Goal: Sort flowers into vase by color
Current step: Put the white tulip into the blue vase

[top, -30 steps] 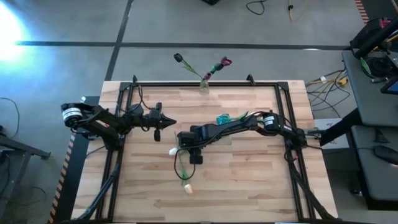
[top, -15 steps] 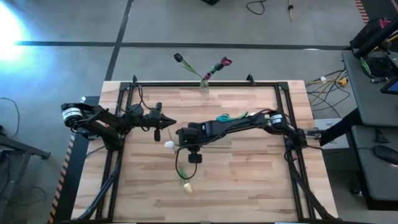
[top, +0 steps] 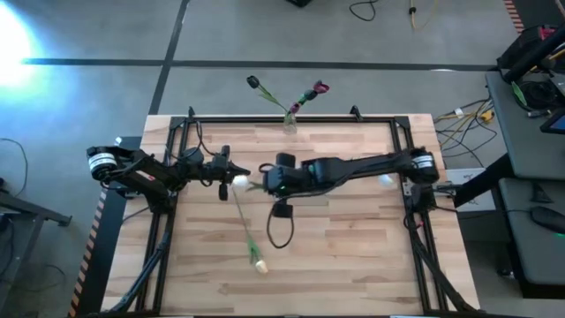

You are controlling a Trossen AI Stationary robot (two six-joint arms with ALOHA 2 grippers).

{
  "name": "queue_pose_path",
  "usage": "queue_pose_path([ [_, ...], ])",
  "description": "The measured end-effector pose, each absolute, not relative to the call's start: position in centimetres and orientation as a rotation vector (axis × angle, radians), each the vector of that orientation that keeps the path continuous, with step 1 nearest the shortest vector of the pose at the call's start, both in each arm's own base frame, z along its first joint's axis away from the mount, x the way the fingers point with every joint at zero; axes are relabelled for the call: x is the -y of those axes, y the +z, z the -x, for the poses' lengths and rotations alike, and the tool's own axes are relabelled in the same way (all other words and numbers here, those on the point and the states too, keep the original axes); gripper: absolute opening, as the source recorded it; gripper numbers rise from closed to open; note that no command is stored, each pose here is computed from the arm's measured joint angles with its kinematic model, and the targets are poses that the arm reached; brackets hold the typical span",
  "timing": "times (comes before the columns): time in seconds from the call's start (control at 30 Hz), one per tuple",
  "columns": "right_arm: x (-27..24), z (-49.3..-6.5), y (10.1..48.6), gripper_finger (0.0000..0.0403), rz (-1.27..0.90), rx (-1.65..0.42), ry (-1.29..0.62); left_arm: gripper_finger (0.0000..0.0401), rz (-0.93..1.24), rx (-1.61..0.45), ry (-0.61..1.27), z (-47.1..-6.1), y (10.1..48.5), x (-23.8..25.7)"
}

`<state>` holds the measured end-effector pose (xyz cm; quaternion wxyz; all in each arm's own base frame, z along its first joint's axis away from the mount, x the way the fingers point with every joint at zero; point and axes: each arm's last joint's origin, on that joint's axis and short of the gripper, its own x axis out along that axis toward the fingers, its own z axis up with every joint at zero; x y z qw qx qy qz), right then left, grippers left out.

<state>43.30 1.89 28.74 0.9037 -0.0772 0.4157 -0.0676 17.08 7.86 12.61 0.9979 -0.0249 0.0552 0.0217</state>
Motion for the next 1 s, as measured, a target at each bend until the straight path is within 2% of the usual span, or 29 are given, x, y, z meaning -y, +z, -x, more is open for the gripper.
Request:
queue_pose_path([
  [0.23, -2.2, -39.4, 34.4, 0.0012, 0.271, -0.607, -0.260, 0.0000, 0.051, -0.109, 0.043, -17.1, 12.6, -7.9],
  [0.4, -2.0, -36.3, 36.1, 0.0012, 0.304, -0.361, -0.303, 0.0000, 0.051, -0.109, 0.043, -17.1, 12.6, -7.9],
  [0.7, -0.2, -31.4, 34.9, 0.0012, 0.307, -0.086, -0.466, 0.0000, 0.063, -0.109, 0.045, -17.1, 12.6, -7.9],
  [1.0, 1.8, -29.1, 32.2, 0.0012, 0.241, -0.013, -0.540, 0.0000, 0.072, -0.102, 0.045, -17.1, 12.7, -7.9],
])
